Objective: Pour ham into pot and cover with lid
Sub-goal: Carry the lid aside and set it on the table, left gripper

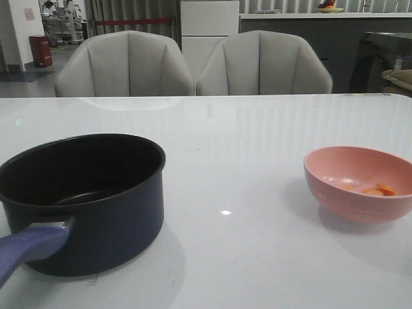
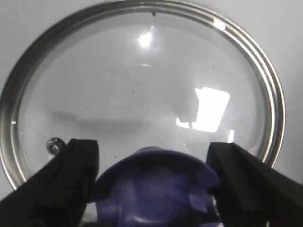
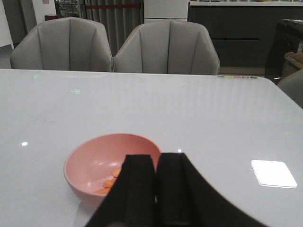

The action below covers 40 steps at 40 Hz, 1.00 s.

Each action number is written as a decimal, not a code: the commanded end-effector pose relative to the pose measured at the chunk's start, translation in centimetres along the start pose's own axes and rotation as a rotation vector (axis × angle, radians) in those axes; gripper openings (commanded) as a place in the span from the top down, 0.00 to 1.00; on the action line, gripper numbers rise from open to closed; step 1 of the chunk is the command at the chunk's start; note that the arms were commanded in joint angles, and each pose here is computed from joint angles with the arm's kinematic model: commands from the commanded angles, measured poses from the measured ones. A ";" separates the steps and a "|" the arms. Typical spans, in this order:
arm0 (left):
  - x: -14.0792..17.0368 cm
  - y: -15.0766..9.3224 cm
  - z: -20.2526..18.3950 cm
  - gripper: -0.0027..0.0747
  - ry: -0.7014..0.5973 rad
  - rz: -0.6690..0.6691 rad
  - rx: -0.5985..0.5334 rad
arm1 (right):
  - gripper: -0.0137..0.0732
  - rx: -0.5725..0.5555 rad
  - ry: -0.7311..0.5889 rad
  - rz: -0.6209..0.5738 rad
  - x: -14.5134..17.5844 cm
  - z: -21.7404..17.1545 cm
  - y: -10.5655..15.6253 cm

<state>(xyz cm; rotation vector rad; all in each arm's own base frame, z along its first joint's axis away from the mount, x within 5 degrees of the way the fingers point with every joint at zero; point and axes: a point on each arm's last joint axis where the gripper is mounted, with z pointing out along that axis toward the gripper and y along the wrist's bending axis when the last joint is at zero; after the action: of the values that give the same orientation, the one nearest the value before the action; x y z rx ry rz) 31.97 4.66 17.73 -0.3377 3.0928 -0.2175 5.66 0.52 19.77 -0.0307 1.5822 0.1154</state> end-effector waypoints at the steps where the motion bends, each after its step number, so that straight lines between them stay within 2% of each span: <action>1: -0.2 -0.2 -1.2 0.20 -0.030 0.005 0.007 | 0.68 0.000 -0.090 -0.007 -0.5 -0.1 0.0; 7: -0.1 -0.7 -3.7 0.20 -0.077 0.024 0.012 | 0.68 0.000 -0.090 -0.007 -0.5 -0.1 0.0; 16: 2.5 -2.4 -10.0 0.20 -0.328 0.084 0.019 | 0.68 0.000 -0.090 -0.007 -0.5 -0.1 0.0; 23: 7.2 -3.2 -12.5 0.20 -0.515 0.127 0.031 | 0.68 0.000 -0.090 -0.007 -0.5 -0.1 0.0; 33: 14.5 -3.7 -14.4 0.20 -0.881 0.199 0.074 | 0.68 0.000 -0.090 -0.007 -0.5 -0.1 0.0; 40: 19.9 -3.6 -14.7 0.20 -1.170 0.271 0.148 | 0.68 0.000 -0.090 -0.007 -0.5 -0.1 0.0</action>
<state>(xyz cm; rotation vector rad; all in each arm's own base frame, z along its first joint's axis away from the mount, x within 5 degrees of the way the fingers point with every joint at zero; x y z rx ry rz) 14.63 -0.84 31.22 -0.0239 2.1512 -0.1383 5.66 0.52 19.77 -0.0307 1.5822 0.1154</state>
